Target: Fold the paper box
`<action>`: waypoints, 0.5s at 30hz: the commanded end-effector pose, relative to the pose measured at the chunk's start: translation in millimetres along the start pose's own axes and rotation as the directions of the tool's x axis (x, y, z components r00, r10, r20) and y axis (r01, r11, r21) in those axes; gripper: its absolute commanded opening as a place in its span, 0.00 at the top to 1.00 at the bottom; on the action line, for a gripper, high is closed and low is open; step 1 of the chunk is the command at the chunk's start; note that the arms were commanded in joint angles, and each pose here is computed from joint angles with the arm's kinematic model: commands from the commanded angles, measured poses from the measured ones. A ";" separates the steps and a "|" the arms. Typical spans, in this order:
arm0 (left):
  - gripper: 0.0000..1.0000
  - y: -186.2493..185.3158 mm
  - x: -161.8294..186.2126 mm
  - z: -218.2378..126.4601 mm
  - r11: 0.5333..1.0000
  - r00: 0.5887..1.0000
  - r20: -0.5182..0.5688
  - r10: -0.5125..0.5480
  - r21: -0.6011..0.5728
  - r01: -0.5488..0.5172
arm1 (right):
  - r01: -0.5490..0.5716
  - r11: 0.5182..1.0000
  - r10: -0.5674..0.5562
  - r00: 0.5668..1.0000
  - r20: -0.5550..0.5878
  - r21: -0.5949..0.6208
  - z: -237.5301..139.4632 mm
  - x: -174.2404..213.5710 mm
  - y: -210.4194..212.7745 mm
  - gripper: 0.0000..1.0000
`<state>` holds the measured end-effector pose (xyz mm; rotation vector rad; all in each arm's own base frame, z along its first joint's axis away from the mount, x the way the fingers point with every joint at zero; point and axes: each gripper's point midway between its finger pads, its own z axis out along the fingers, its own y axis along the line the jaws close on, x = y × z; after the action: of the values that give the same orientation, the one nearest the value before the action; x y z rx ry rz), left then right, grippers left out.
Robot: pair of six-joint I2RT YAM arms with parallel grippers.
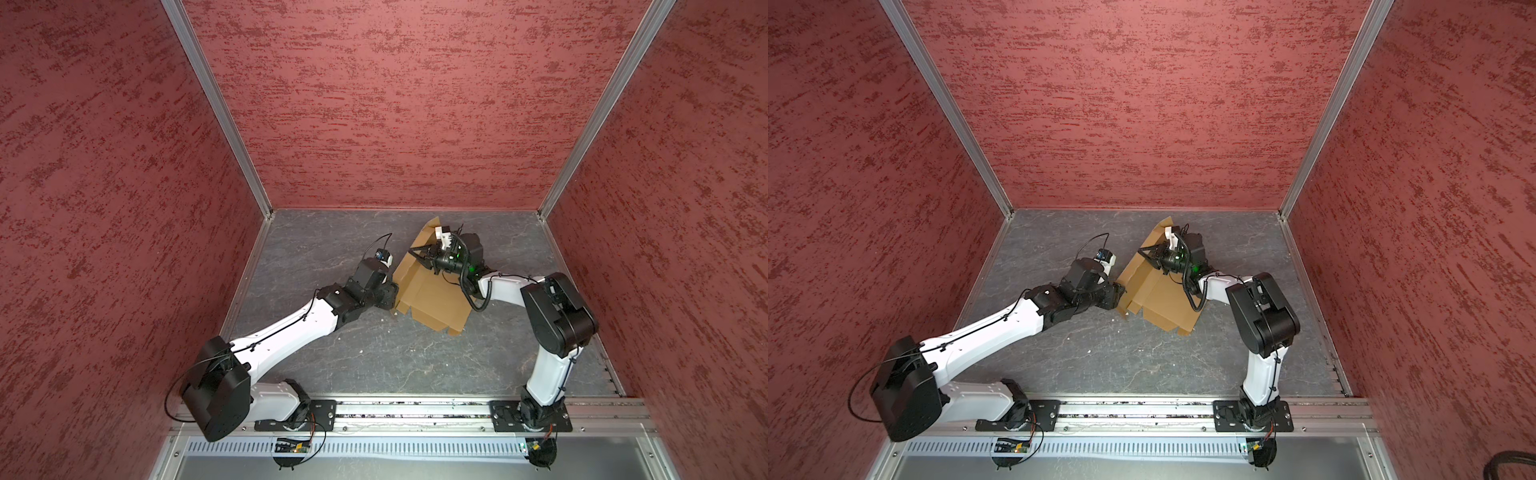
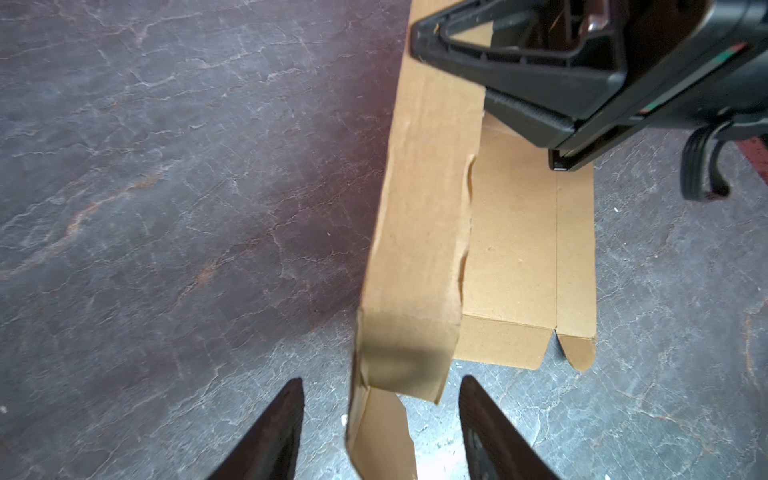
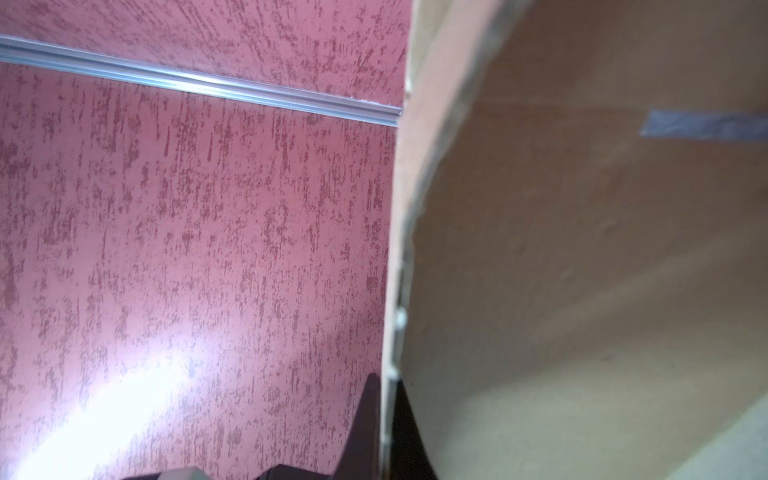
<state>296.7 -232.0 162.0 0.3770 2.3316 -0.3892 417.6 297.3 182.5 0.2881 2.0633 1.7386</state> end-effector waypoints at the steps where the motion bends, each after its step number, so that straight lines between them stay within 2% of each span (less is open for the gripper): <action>1: 0.39 13.5 16.0 1.2 0.999 0.999 -0.044 -0.013 -0.049 0.011 | 0.068 0.994 -0.069 0.998 -0.011 -0.085 -6.4 4.0 18.4 0.96; 8: 0.39 19.4 21.6 3.7 0.997 0.998 -0.062 -0.029 -0.071 0.025 | 0.060 0.989 -0.065 0.997 -0.034 -0.137 -13.1 9.7 13.2 0.96; 15: 0.39 24.0 16.5 -4.3 0.995 0.998 -0.044 -0.054 -0.087 0.050 | 0.011 0.971 -0.022 0.999 -0.045 -0.238 -12.5 3.8 21.1 0.96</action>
<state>290.1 -213.6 141.2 0.3346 2.4111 -0.3173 407.5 292.2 185.3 0.2081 1.9426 1.8990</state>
